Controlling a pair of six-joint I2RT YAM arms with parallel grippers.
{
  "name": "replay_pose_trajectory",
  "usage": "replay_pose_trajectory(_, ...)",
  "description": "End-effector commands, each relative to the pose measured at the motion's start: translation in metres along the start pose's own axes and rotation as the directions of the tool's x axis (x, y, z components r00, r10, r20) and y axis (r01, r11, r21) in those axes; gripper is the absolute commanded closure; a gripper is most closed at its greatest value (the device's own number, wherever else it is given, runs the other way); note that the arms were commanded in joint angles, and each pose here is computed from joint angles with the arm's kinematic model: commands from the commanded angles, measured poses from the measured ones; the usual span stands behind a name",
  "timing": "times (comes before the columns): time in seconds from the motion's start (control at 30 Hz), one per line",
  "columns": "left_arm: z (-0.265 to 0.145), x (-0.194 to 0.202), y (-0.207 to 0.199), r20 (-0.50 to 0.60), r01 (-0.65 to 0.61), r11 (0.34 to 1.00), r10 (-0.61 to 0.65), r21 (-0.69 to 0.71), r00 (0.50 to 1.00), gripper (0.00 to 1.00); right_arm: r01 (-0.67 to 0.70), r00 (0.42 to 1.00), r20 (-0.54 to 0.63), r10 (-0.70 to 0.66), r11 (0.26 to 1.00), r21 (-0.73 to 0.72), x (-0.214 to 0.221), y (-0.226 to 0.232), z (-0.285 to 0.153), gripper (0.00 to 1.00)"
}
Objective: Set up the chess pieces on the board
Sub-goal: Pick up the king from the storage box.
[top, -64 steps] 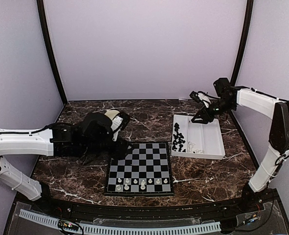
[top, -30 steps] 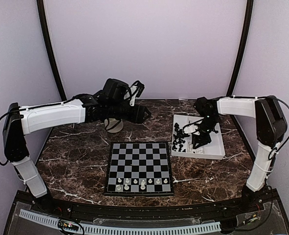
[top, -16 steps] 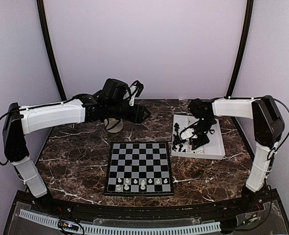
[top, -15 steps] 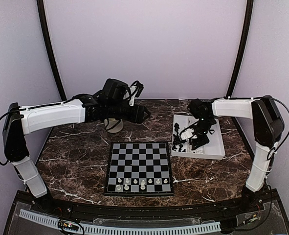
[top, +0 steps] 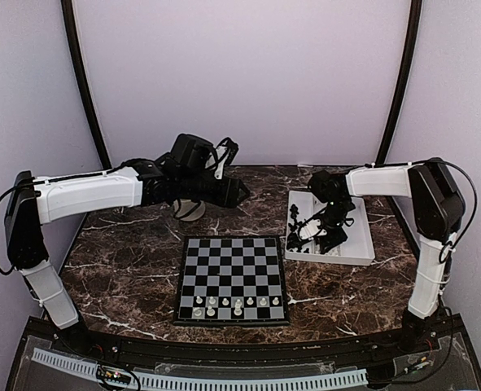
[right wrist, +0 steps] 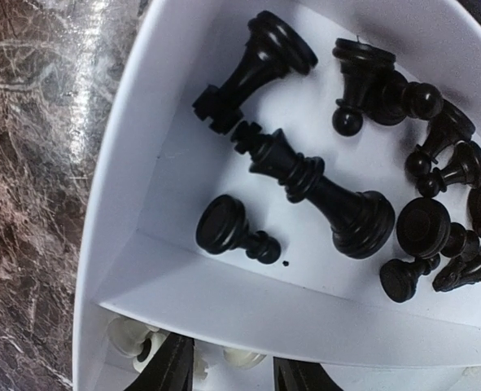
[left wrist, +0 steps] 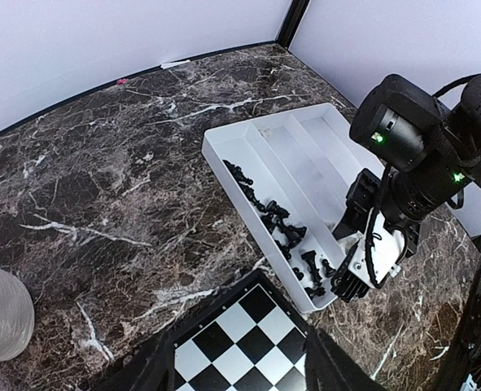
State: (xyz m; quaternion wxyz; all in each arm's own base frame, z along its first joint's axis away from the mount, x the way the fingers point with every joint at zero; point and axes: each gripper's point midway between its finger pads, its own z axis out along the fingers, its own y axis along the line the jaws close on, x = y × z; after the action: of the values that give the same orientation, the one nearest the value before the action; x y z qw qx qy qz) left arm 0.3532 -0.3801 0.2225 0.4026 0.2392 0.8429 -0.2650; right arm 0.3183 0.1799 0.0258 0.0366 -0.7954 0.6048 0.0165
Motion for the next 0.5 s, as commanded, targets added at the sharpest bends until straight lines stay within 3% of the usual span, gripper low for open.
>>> replay_pose_trajectory(0.0,-0.006,-0.005,-0.001,0.023,0.012,1.000,-0.013,0.017,1.000,0.43,0.002,1.000,-0.006,-0.002,1.000,-0.016,0.000,0.001,-0.003,0.66)
replay_pose_trajectory(0.47,0.001,-0.003,-0.001,0.019,0.012,0.999,-0.012,0.038,1.000,0.43,-0.104,0.995,0.007,0.104,0.995,-0.005,0.010,-0.007,-0.006,0.79)
